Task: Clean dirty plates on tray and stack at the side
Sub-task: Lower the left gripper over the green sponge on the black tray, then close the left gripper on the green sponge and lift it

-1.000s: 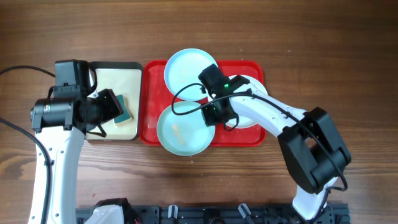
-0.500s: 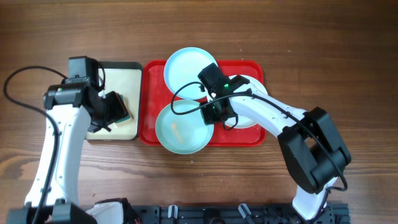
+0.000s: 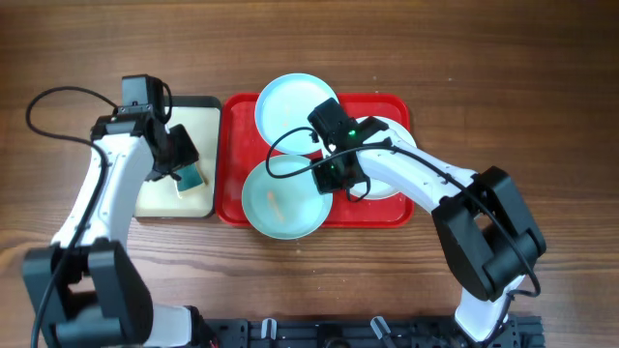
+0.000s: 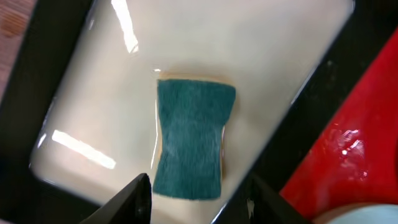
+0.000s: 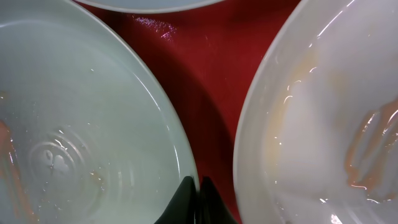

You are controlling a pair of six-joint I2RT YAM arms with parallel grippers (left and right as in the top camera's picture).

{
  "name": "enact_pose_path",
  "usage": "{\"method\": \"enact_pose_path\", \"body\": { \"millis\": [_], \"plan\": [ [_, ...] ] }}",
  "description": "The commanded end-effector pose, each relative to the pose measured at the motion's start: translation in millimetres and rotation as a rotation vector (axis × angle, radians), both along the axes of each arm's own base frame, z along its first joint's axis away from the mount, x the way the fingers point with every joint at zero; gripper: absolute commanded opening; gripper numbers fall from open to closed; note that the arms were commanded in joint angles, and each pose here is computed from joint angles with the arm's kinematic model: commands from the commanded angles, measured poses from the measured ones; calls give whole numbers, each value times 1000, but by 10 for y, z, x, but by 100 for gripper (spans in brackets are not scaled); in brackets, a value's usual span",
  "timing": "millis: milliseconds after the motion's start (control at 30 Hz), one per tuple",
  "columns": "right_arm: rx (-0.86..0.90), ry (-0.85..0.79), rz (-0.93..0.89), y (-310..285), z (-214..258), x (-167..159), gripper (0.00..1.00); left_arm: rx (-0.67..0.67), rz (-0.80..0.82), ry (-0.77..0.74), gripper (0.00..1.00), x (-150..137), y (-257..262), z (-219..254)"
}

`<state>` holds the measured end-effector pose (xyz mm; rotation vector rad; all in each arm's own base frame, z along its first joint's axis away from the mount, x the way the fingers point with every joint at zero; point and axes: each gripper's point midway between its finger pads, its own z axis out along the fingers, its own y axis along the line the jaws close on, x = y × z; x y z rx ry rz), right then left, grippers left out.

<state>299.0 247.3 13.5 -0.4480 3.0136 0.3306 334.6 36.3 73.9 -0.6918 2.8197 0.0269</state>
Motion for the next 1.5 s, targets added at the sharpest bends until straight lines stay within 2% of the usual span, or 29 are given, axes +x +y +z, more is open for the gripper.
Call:
{"method": "enact_pose_path", "body": {
  "millis": [0,200,333,667,1167,1467],
  "plan": [
    [-1,-7,-2,21,-1,46,5,16,-36,61,45,-13,9,-222],
    [0,-7,-1,22,-1,46,5,19,-57,72,45,69,19,-396],
    [0,-7,-2,21,-1,46,6,25,-59,61,40,100,29,-395],
    [0,-7,-2,22,-1,45,6,43,-114,75,38,79,40,-400],
    [-2,-5,-2,19,-2,41,6,37,-80,97,38,-13,148,-471],
    [-1,-5,-1,19,-2,42,6,-3,-59,55,38,60,178,-478]
  ]
}}
